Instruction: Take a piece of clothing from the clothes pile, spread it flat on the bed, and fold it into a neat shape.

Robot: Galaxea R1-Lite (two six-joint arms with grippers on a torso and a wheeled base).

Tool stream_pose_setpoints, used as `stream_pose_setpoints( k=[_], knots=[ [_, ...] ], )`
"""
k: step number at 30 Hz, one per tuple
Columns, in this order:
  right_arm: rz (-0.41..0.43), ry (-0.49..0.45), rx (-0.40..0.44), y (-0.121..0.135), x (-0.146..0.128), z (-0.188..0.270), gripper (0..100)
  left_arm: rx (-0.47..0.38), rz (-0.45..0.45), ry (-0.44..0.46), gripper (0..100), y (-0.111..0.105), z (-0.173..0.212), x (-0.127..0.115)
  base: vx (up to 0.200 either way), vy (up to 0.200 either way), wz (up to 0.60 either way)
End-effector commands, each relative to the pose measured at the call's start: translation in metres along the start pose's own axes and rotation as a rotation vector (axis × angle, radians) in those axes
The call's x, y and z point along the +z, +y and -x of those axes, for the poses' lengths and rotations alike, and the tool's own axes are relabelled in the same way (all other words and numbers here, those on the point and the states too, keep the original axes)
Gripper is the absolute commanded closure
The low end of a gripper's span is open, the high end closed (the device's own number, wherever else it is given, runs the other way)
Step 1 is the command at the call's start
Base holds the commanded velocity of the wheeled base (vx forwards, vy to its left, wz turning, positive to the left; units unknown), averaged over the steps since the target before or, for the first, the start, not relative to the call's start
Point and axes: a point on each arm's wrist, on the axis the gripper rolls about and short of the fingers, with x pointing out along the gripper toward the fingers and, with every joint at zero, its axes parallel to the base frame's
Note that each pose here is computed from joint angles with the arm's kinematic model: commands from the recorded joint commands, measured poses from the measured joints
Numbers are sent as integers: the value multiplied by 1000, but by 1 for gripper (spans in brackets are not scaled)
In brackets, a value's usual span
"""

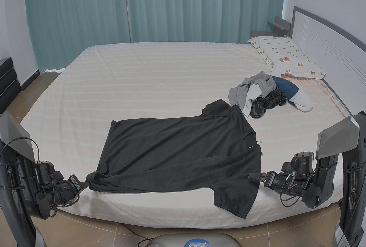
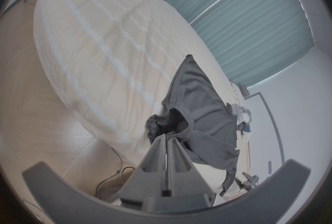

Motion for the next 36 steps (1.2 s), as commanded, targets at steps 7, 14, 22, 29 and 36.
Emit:
stream_pose_setpoints(
  k=[7, 14, 22, 29, 36],
  knots=[
    [67, 87, -2, 14, -26, 4, 0, -41, -5, -51, 100, -9, 5, 8, 0, 0, 0],
    [71, 74, -4, 14, -24, -2, 0, -46, -5, -59, 100, -10, 7, 10, 0, 0, 0],
    [64, 68, -4, 14, -24, -4, 100, -45, -7, -59, 100, -10, 6, 10, 0, 0, 0],
    [45, 31, -29, 8, -16, 14, 100, -41, -7, -54, 100, -9, 5, 9, 0, 0, 0],
    [36, -14, 1, 12, -2, 38, 100, -41, -18, -73, 100, -10, 6, 12, 0, 0, 0]
  ],
)
